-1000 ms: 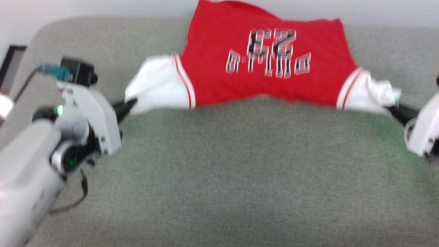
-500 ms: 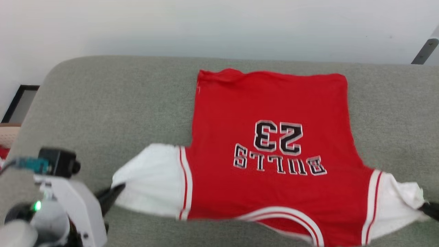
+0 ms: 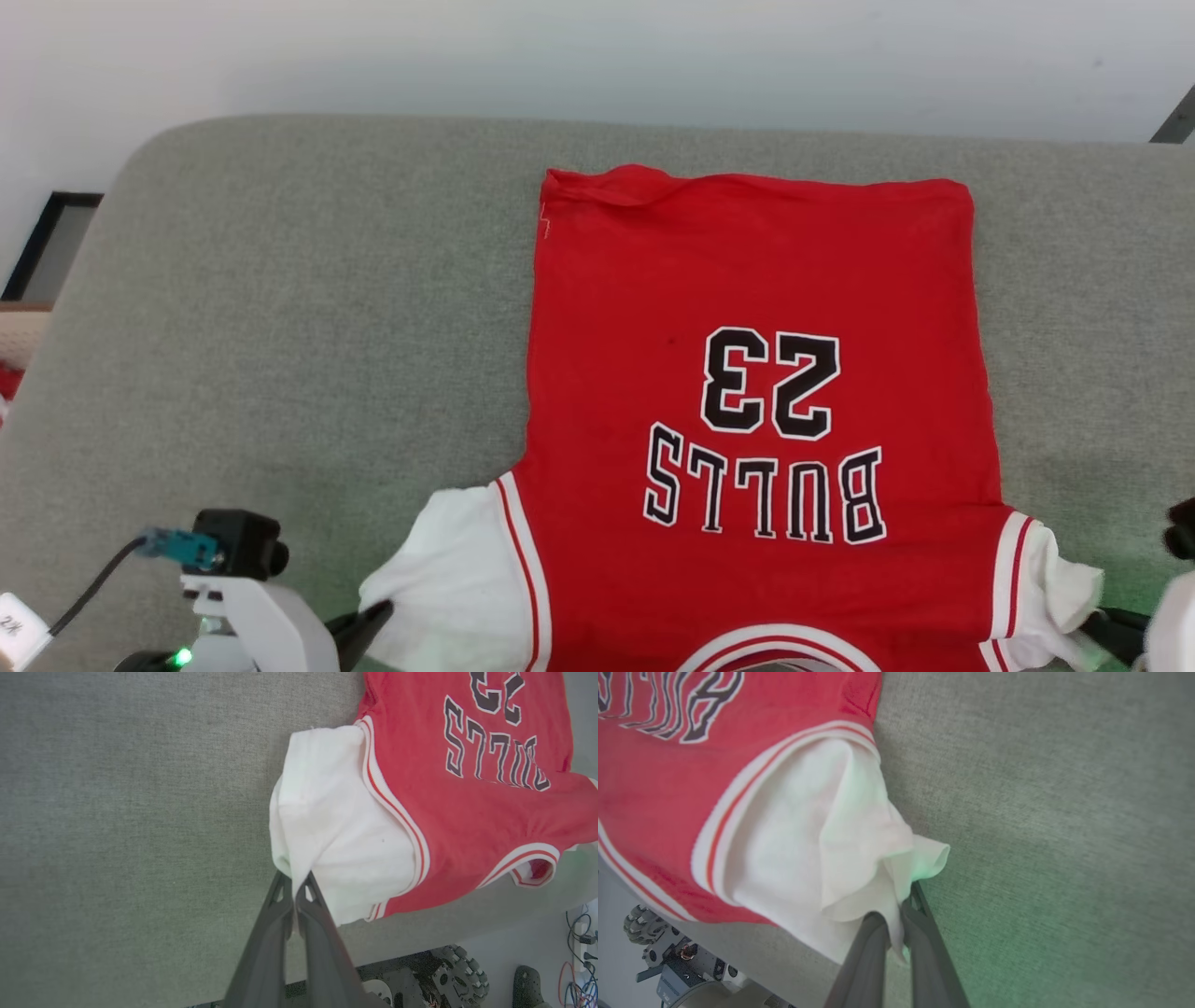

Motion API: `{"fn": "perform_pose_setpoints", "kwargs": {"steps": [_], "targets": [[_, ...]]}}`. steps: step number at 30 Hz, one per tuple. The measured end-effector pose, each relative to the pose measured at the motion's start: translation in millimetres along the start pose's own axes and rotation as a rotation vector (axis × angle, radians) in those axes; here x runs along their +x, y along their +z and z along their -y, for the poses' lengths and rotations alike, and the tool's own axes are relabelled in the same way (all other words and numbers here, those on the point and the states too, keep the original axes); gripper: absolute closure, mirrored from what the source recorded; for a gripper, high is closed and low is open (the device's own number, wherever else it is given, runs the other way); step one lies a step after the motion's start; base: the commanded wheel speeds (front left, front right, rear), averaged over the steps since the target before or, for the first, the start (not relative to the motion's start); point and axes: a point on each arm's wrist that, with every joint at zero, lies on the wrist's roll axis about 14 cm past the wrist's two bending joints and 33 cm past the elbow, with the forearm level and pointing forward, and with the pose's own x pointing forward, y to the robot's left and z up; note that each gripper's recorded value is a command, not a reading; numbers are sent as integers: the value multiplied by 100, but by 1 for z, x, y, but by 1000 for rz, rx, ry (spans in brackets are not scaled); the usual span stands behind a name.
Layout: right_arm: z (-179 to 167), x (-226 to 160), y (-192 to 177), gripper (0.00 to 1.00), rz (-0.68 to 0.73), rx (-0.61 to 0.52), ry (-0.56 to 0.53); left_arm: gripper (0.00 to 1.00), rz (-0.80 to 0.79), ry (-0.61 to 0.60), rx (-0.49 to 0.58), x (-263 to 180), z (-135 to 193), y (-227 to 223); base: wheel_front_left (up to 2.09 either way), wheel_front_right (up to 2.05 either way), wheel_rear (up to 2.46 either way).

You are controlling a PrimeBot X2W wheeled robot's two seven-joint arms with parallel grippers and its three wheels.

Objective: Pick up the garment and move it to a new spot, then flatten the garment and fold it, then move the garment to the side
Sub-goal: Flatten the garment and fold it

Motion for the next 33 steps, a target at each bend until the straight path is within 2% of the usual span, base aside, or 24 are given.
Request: {"fn": "perform_pose_setpoints", "kwargs": {"steps": [4, 5, 7, 10, 15, 18, 23, 25, 28, 33], "targets": [[-3, 17, -2, 98, -16, -48, -15, 100, 8, -22, -3, 13, 3, -1, 0, 0, 0], [-2, 20, -2, 69, -25, -69, -23, 100, 11, -34, -3, 16, 5, -1, 0, 0, 0], [-2, 26, 0, 0, -29, -95, -27, 100, 19, -42, -2, 21, 6, -1, 0, 0, 0], [-6, 30, 10, 0, -35, -127, -15, 100, 39, -60, 1, 27, 10, 2, 0, 0, 0], [-10, 17, 54, 0, 8, -160, 8, 100, 51, -71, 5, 34, 13, 1, 0, 0, 0], [-10, 0, 105, 0, 120, -223, -8, 100, 59, -80, -1, 38, 16, 2, 0, 0, 0], [-1, -10, 191, 0, 359, -296, -100, 100, 82, -108, 3, 48, 24, 9, 0, 0, 0], [2, 0, 215, 0, 415, -301, -122, 100, 88, -128, 5, 53, 29, 11, 0, 0, 0], [3, 30, 234, 0, 427, -286, -125, 100, 90, -132, 5, 58, 29, 13, 0, 0, 0], [12, 85, 243, 0, 341, -248, -140, 100, 86, -124, -3, 63, 25, 12, 0, 0, 0]]}}
